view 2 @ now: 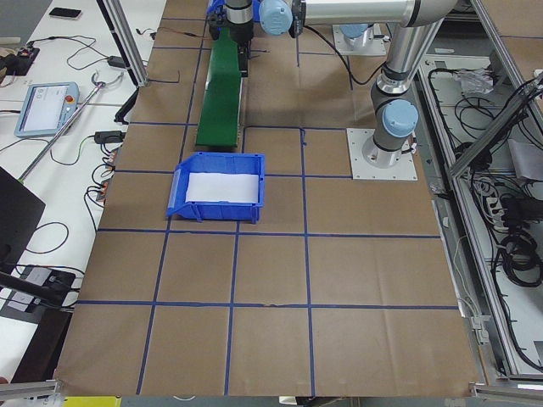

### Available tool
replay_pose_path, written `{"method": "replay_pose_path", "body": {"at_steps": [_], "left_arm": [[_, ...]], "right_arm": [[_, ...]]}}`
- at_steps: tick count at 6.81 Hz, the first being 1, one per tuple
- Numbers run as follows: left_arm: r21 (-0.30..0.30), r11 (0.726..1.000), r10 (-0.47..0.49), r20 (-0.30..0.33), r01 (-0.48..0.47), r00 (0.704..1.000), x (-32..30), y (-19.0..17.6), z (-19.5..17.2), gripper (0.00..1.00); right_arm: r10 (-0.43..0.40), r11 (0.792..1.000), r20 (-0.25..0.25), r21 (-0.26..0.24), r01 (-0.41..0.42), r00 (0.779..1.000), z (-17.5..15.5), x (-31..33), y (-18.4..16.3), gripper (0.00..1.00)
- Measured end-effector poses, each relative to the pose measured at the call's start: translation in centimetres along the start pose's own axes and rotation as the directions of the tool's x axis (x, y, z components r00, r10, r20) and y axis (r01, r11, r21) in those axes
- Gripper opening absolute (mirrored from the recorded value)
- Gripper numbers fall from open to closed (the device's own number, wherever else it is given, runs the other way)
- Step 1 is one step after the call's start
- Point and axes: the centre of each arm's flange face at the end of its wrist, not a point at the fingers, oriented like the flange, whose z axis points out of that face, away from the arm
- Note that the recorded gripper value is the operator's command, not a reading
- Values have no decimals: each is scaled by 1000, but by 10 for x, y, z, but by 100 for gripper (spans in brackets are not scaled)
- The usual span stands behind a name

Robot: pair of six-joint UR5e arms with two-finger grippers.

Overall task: Transport two buttons from left to right
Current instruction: 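Lower the red button into the right bin and open the gripper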

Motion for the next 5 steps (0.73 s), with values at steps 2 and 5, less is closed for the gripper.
{"method": "replay_pose_path", "body": {"at_steps": [2,5], "left_arm": [[-3,1000,0,0,0,1000,0,0,1,100],[-5,1000,1,0,-1,1000,0,0,1,100]], "right_arm": [[0,1000,3,8,-1,1000,1,-1,-1,100],[4,999,-17,48,-3,1000,-22,3,-5,100]]}}
